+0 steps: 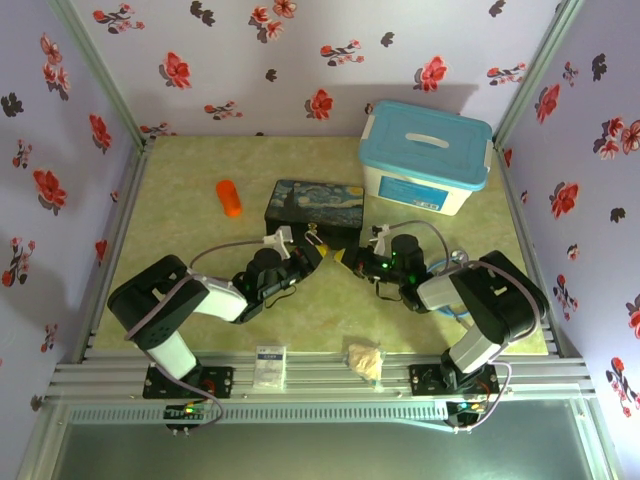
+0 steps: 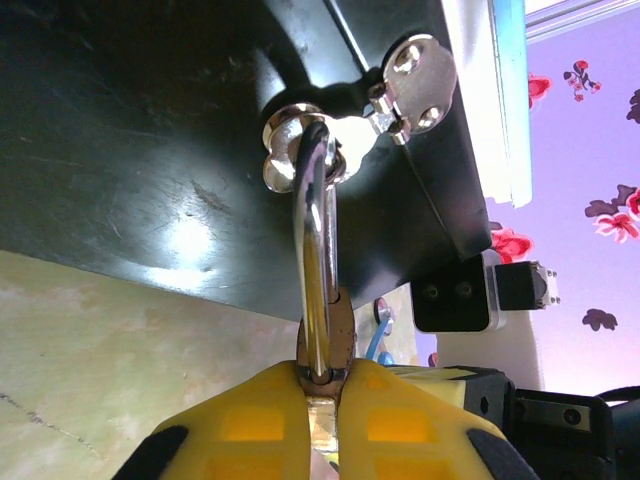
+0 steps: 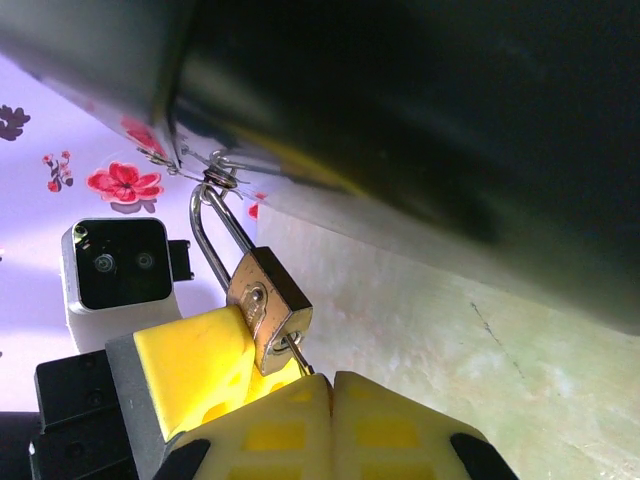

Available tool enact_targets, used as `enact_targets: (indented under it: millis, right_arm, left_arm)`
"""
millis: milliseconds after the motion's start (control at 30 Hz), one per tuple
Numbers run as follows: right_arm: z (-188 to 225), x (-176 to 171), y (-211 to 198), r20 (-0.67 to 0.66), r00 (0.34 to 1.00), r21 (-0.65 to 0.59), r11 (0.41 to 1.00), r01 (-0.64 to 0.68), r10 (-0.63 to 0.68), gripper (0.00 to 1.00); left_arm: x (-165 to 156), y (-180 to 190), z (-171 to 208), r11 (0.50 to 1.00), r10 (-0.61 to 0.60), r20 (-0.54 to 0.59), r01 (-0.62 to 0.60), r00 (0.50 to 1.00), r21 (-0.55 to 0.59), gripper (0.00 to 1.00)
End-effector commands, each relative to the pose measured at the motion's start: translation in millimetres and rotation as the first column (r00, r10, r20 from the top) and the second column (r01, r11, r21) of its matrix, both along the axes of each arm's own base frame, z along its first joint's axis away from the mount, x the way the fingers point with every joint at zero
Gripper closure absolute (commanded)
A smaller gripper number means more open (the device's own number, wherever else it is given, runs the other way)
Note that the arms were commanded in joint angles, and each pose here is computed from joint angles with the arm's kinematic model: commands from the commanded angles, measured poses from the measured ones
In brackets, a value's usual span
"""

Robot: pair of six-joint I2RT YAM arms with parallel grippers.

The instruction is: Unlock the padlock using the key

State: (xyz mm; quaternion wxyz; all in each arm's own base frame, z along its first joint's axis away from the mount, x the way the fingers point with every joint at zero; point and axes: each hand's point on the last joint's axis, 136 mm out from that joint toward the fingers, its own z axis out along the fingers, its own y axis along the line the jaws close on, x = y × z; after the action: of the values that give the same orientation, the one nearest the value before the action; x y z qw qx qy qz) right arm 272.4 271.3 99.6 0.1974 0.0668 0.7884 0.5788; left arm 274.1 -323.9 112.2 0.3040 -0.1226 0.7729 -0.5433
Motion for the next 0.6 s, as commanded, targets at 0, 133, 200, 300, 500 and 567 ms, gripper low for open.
enact_targets:
  millis: [0,133,200,300,500,567]
  right_arm:
    - [46.6,13.8,13.3,0.131,0.991,0.082,0.997,-0.004,-0.007,1.0]
    - [46.2,15.2,15.2,0.13,0.991,0.08,0.997,0.011,-0.021,1.0]
    - [48.1,17.8,16.1,0.131,0.991,0.092,0.996,0.018,-0.03,1.0]
    - [50.4,21.0,18.2,0.136,0.99,0.099,0.995,0.019,-0.032,1.0]
    - [45.9,25.2,18.8,0.146,0.989,0.052,0.998,0.029,-0.036,1.0]
    - [50.8,26.4,19.6,0.157,0.987,0.052,0.998,0.032,-0.04,1.0]
  left_arm:
    - [-26.3,-31.5,23.8,0.982,-0.166,0.046,0.169,0.985,-0.087,1.0]
    - [-27.0,-34.9,26.9,0.98,-0.174,0.055,0.179,0.983,-0.093,1.0]
    - [-28.6,-37.8,29.2,0.978,-0.186,0.061,0.19,0.981,-0.089,1.0]
    - [-30.2,-39.7,29.9,0.976,-0.19,0.056,0.195,0.98,-0.1,1.0]
    - [-30.8,-42.8,34.9,0.972,-0.195,0.059,0.201,0.979,-0.124,1.0]
    - [-31.2,-43.0,33.0,0.972,-0.197,0.055,0.202,0.979,-0.119,1.0]
